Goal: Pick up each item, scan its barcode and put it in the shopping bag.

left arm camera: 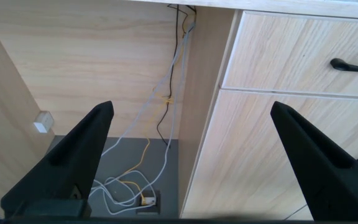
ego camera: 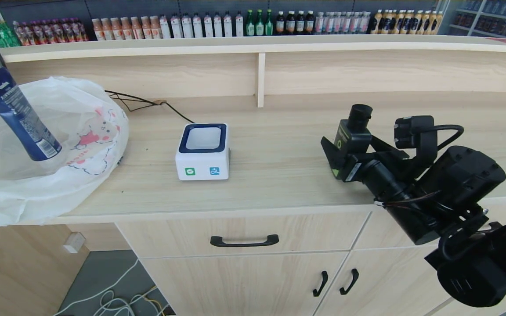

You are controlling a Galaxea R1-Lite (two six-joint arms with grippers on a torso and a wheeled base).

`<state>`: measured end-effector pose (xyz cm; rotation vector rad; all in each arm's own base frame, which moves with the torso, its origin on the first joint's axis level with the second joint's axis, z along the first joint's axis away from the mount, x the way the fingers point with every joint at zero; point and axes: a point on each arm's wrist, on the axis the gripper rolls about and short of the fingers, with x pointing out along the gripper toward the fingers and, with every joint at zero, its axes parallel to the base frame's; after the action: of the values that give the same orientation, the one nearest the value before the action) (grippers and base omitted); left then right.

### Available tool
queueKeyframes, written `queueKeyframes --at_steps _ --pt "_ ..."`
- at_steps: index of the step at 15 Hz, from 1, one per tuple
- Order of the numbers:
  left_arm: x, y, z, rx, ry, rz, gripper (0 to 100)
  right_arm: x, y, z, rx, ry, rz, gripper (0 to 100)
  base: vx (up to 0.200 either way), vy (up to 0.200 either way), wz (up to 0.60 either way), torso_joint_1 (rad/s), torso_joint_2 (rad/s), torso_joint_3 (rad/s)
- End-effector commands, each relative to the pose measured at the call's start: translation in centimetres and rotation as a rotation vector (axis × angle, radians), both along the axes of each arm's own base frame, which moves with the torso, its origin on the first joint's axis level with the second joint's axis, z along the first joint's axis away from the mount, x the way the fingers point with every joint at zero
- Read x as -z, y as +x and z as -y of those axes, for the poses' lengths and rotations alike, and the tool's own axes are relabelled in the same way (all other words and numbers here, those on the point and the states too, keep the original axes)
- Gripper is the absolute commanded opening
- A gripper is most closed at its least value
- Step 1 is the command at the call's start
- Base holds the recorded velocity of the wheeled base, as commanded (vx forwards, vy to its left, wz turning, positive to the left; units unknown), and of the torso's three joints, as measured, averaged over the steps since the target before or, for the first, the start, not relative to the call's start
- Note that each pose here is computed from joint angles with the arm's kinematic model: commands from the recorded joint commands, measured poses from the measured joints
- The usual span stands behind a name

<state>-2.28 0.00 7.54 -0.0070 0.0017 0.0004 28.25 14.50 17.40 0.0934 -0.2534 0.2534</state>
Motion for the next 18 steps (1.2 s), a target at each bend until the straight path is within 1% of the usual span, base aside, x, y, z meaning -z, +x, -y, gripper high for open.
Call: queueKeyframes --at_steps 1,4,11,15,16,18 --pt "0.0 0.0 0.0 -0.001 0.001 0.0 100 0.36 0.48 -0.1 0.004 -0.004 -0.007 100 0.0 0.0 0.0 0.0 0.0 0.0" --pt "0.0 0.0 0.0 -0.001 0.001 0.0 100 0.61 0.61 -0.1 0.032 -0.001 -0.017 100 0.0 0.0 0.0 0.0 0.0 0.0" --pt "0.0 0.0 0.0 -0.001 0.001 0.0 100 0.97 0.9 -0.24 0.038 -0.004 -0.026 100 0.0 0.0 0.0 0.0 0.0 0.0" --pt "0.0 0.0 0.0 0.0 -0.001 0.0 100 0.56 1.18 -0.11 0.079 0.02 -0.016 100 0.0 0.0 0.0 0.0 0.0 0.0" --pt "0.0 0.0 0.0 -0.001 -0.001 0.0 100 0.55 1.16 -0.05 0.081 0.02 -0.016 0 0.0 0.0 0.0 0.0 0.0 0.0" --pt "0.0 0.0 0.0 -0.001 -0.001 0.0 100 0.43 1.15 -0.1 0.079 0.022 -0.012 0 0.0 0.0 0.0 0.0 0.0 0.0"
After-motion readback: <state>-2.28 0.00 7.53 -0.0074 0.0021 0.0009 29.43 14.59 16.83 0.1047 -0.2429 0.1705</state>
